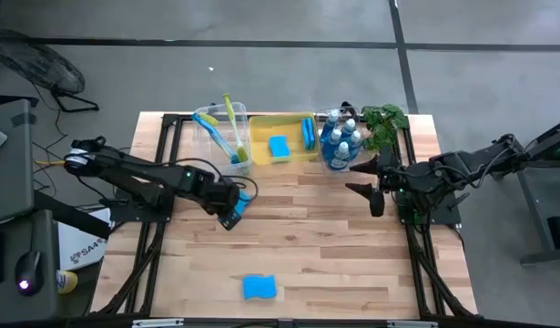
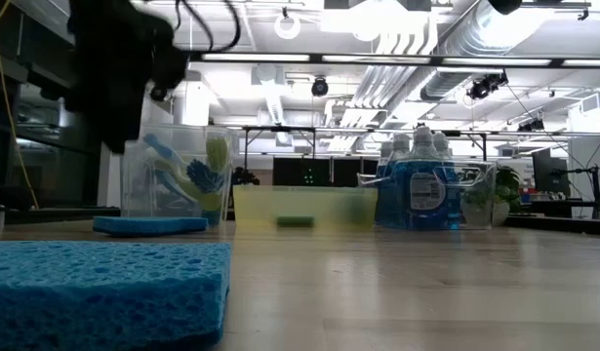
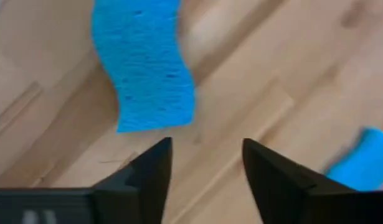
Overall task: Pick & Place Kitchen Sink Supplies
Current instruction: Put the blue sponge into the yellow bin
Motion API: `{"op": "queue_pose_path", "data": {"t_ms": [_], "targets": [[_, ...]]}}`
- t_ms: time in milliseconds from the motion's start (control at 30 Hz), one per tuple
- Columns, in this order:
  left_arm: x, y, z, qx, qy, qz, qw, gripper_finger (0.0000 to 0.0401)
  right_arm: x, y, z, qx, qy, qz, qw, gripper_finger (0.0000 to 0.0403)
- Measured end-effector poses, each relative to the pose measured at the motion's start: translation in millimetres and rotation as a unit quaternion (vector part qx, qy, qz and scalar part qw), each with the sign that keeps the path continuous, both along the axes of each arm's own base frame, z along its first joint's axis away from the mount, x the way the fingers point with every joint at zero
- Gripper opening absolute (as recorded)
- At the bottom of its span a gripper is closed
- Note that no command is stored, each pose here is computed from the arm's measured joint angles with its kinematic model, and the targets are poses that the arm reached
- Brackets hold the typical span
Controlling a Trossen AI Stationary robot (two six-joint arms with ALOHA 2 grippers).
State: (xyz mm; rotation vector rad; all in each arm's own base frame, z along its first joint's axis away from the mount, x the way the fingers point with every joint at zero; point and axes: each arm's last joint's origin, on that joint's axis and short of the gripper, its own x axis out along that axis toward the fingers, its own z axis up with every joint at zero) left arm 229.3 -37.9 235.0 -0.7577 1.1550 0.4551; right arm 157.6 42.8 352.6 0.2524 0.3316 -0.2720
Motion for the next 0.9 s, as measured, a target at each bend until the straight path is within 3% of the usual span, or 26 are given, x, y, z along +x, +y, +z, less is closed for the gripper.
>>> {"op": "queue_pose_path", "data": {"t_ms": [133, 267, 700, 900], "targets": [[-6.0, 2.8, -19.8, 0.016, 0.014, 0.051, 0.998, 0.0228, 0.0, 0.0, -0.1, 0.01, -0.002, -0.005, 1.0, 0.0248], [-13.5, 5.2, -33.9, 0.032, 0.036, 0.077, 0.996, 0.0237, 0.0, -0.2, -0.1, 0.014, -0.004, -0.009, 1.0, 0.0248], [-20.0, 7.0, -64.5, 0.036, 0.023, 0.091, 0.995, 0.0237, 0.0, -0.9, 0.0, 0.016, -0.007, -0.024, 1.0, 0.0248], [-23.8, 7.0, -74.5, 0.021, 0.022, 0.099, 0.995, 0.0202, -0.1, -1.2, 0.1, 0.014, -0.008, -0.029, 0.999, 0.0248]]}}
